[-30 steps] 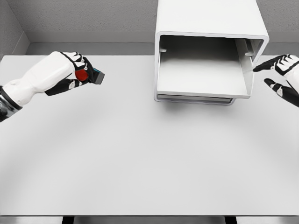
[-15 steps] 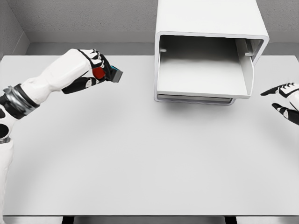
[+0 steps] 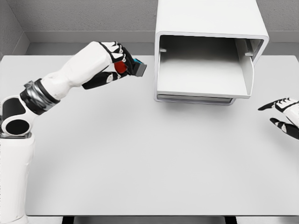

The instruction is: Slide open multi-storey tabletop storage cabinets and put open load switch and slide close multi-storey tabletop storage cabinets

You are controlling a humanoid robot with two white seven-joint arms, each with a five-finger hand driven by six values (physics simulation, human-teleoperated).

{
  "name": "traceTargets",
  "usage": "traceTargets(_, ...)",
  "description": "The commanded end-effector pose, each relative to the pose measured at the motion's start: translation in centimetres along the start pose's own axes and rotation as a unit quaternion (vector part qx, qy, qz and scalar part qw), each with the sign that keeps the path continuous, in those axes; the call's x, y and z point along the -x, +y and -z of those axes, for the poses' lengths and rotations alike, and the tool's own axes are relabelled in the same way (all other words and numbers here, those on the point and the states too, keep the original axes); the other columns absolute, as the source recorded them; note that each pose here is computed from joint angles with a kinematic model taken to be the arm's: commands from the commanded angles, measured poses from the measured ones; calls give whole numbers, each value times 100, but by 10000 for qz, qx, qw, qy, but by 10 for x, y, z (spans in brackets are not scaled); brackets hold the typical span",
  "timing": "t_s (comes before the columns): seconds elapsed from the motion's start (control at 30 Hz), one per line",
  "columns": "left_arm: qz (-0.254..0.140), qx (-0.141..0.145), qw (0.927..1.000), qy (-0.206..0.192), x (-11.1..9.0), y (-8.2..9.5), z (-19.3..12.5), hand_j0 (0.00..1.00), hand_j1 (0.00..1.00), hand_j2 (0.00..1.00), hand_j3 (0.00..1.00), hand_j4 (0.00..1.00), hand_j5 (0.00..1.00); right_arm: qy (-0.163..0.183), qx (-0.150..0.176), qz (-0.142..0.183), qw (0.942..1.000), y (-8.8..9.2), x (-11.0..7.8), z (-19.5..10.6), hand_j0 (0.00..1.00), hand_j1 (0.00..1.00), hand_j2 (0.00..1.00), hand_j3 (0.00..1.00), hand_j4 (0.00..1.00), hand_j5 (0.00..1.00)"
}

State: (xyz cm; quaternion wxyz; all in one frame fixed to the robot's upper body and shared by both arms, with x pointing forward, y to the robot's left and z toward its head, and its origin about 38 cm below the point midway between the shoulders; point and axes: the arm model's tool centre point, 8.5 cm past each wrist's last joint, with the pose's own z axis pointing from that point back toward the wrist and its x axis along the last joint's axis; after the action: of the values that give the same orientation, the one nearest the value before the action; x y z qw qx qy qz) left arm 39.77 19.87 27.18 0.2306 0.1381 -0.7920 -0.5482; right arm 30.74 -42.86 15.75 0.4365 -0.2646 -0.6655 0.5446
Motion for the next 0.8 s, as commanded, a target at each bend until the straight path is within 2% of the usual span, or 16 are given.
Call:
traceTargets(0.0, -103, -42, 9999, -98, -5, -4, 7, 35, 35, 35, 35, 35, 35, -78, 62, 27, 9999, -2, -5, 2, 62, 62, 62, 62, 62, 62)
traceTargets(0.3, -211, -105, 9991, -354, -18, -10, 29, 35, 35, 35, 35, 35, 35, -599, 207, 250, 9977, 11, -51, 7, 64, 64, 64, 64, 64, 64)
traceTargets(0.6, -288, -101, 9981, -532, -32, -21, 52, 35, 35, 35, 35, 35, 35, -722, 301, 463, 9959, 25, -67, 13, 64, 64, 64, 64, 64, 64)
traceTargets(0.77, -283, -124, 9981, -542, -37, -24, 60, 35, 35, 35, 35, 35, 35, -728, 287, 453, 9959, 26, -67, 13, 64, 64, 64, 64, 64, 64)
